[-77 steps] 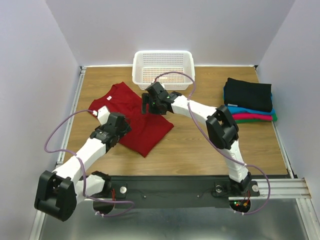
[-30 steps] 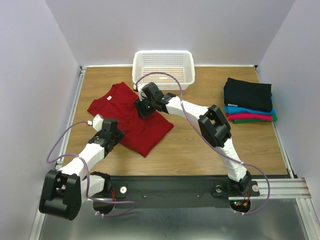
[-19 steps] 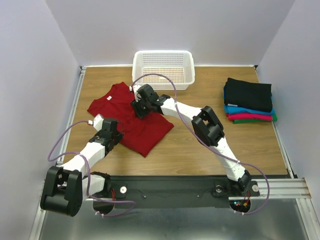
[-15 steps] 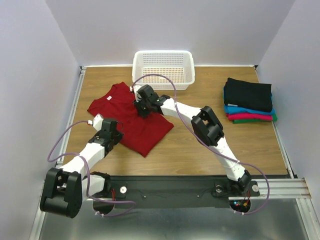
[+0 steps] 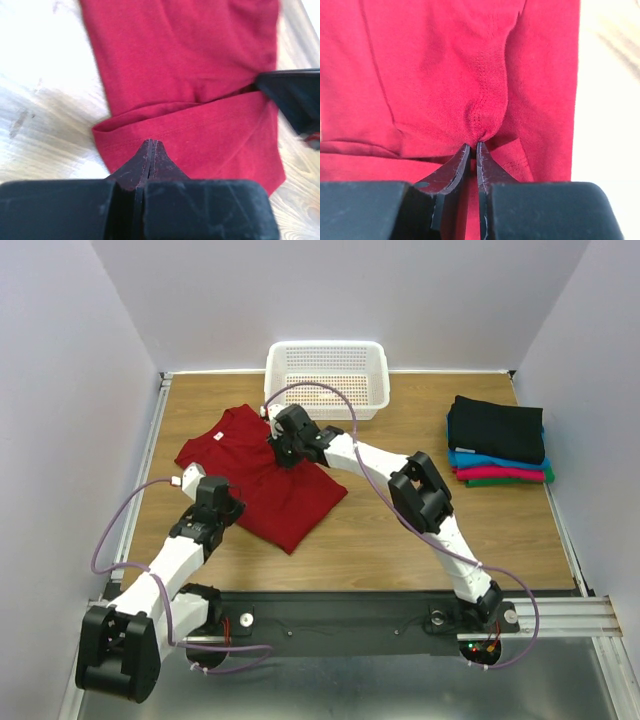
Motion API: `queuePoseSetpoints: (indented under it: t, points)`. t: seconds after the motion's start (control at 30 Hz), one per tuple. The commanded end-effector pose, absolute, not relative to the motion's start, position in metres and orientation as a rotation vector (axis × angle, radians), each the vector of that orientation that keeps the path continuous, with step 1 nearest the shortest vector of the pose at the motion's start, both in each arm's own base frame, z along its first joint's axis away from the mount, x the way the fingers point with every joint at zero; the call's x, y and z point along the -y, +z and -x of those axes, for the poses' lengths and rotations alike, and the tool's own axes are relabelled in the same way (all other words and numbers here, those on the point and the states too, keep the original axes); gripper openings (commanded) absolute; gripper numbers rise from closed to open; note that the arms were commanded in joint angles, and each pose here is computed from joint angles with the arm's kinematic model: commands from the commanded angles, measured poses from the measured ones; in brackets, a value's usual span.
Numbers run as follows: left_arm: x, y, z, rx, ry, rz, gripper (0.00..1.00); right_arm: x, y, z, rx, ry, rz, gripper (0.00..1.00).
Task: Fold and stack the t-shirts
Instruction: Fold the tshirt
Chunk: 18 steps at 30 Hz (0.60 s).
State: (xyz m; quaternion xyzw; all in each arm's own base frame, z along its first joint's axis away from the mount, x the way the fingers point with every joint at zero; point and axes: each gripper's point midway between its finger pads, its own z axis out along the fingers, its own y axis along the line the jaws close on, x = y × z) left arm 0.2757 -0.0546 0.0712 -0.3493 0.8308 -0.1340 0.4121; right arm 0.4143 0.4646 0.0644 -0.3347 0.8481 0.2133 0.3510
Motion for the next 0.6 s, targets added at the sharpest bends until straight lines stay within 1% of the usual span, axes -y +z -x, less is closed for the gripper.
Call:
queuePoseSetpoints:
  t: [0.0, 0.03, 0.07, 0.1, 0.13, 0.17, 0.2, 0.27, 0.33, 0.37, 0.4, 0.5, 0.53, 0.57]
  points:
    - [0.040, 0.061, -0.266, -2.107, -0.238, 0.956, 0.07, -0.466, 0.128, -0.420, -2.088, 0.568, 0.791, 0.13]
    - [0.039, 0.060, -0.265, -2.110, -0.229, 0.958, 0.07, -0.465, 0.126, -0.419, -2.094, 0.568, 0.789, 0.13]
    - [0.039, 0.057, -0.264, -2.114, -0.226, 0.963, 0.26, -0.464, 0.126, -0.420, -2.095, 0.561, 0.783, 0.11]
    - [0.040, 0.054, -0.263, -2.120, -0.229, 0.967, 0.26, -0.463, 0.127, -0.420, -2.099, 0.557, 0.770, 0.03]
    - [0.040, 0.050, -0.262, -2.129, -0.229, 0.969, 0.28, -0.462, 0.127, -0.423, -2.100, 0.542, 0.749, 0.01]
    - [0.041, 0.049, -0.262, -2.131, -0.235, 0.969, 0.31, -0.461, 0.130, -0.424, -2.098, 0.545, 0.742, 0.01]
    - [0.043, 0.049, -0.264, -2.132, -0.250, 0.963, 0.33, -0.461, 0.129, -0.424, -2.094, 0.538, 0.754, 0.04]
    - [0.044, 0.046, -0.265, -2.142, -0.247, 0.962, 0.43, -0.463, 0.128, -0.421, -2.087, 0.553, 0.790, 0.09]
    - [0.043, 0.043, -0.265, -2.147, -0.236, 0.965, 0.44, -0.465, 0.121, -0.419, -2.096, 0.563, 0.804, 0.10]
    - [0.043, 0.038, -0.264, -2.159, -0.229, 0.967, 0.46, -0.466, 0.119, -0.419, -2.096, 0.565, 0.811, 0.12]
    - [0.044, 0.037, -0.264, -2.164, -0.228, 0.967, 0.46, -0.467, 0.111, -0.420, -2.108, 0.561, 0.813, 0.15]
    - [0.043, 0.029, -0.263, -2.186, -0.209, 0.973, 0.46, -0.465, 0.102, -0.424, -2.121, 0.532, 0.799, 0.20]
    - [0.042, 0.028, -0.263, -2.186, -0.204, 0.974, 0.46, -0.465, 0.099, -0.425, -2.126, 0.526, 0.796, 0.24]
    - [0.041, 0.026, -0.264, -2.189, -0.197, 0.979, 0.42, -0.464, 0.095, -0.426, -2.134, 0.517, 0.795, 0.29]
